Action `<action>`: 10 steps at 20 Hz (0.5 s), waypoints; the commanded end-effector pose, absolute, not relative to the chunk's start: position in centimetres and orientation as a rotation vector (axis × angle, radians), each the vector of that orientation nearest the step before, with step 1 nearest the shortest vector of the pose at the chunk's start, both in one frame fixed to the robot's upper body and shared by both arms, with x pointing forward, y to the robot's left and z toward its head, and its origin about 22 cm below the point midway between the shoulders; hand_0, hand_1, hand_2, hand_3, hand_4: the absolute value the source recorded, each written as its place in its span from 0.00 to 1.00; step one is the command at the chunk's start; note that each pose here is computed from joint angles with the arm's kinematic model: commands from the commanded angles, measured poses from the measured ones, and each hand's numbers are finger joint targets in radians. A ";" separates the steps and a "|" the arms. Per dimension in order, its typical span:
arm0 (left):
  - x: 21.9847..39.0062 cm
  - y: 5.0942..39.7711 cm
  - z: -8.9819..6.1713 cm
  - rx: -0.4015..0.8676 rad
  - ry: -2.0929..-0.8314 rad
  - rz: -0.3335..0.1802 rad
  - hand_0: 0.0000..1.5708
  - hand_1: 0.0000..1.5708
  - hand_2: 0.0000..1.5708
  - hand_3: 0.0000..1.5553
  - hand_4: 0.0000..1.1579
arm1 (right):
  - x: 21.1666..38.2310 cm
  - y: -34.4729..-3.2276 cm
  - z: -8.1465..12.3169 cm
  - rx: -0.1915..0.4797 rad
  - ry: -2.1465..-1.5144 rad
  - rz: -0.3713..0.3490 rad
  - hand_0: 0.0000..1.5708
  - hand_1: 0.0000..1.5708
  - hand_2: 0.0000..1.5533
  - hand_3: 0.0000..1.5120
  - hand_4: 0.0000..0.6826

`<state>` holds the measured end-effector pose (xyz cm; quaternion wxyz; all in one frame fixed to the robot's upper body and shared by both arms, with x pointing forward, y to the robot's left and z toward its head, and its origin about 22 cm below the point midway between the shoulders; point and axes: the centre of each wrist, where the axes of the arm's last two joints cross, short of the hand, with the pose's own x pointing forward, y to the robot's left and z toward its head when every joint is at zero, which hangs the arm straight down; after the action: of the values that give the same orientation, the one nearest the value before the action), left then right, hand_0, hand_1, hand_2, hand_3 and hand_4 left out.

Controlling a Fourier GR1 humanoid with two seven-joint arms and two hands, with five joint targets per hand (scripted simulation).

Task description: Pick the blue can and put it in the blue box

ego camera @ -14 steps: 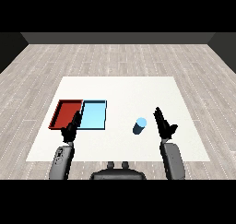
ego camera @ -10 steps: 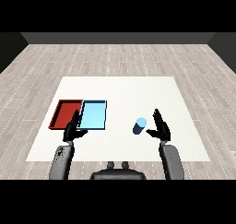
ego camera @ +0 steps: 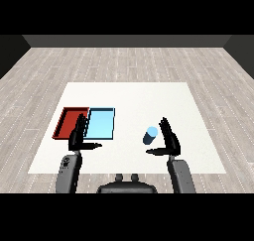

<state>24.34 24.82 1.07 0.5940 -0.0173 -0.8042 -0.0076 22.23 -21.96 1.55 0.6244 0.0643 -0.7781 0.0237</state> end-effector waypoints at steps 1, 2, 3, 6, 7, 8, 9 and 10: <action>25.1 25.0 0.9 -0.083 -1.908 -0.011 0.00 0.00 0.00 0.00 0.00 | 21.1 -21.2 -0.7 0.187 -1.822 0.055 0.00 0.00 0.00 0.00 0.00; 23.6 25.2 1.4 -0.074 -1.918 -0.008 0.00 0.00 0.00 0.00 0.00 | 21.6 -22.9 0.8 0.167 -1.835 0.056 0.00 0.00 0.00 0.00 0.00; 23.7 26.7 -0.6 -0.073 -1.908 -0.018 0.00 0.00 0.00 0.00 0.00 | 21.8 -22.7 -0.1 0.190 -1.829 0.048 0.00 0.00 0.00 0.00 0.00; 23.0 24.8 0.3 -0.055 -1.947 -0.008 0.00 0.00 0.00 0.00 0.00 | 21.3 -23.3 -0.7 0.176 -1.828 0.042 0.00 0.00 0.00 0.00 0.00; 25.6 25.7 0.5 -0.064 -1.919 -0.007 0.00 0.00 0.00 0.00 0.00 | 23.1 -21.7 -1.5 0.144 -1.817 0.042 0.00 0.00 0.00 0.00 0.00; 24.5 27.7 0.5 -0.078 -1.924 -0.005 0.00 0.00 0.00 0.00 0.00 | 21.4 -23.4 -1.0 0.137 -1.810 0.029 0.00 0.00 0.00 0.00 0.00; 26.5 25.2 2.4 -0.083 -1.910 -0.004 0.00 0.00 0.00 0.00 0.00 | 22.1 -21.9 0.3 0.154 -1.805 0.009 0.00 0.00 0.00 0.00 0.00; 24.7 25.4 0.4 -0.067 -1.927 -0.009 0.00 0.00 0.00 0.00 0.00 | 21.5 -20.8 -0.3 0.122 -1.791 0.002 0.00 0.00 0.00 0.00 0.00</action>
<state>24.76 25.54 0.93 0.5739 -0.0297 -0.8184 -0.0041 21.85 -22.16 -0.14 0.6158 0.0648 -0.7851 0.0116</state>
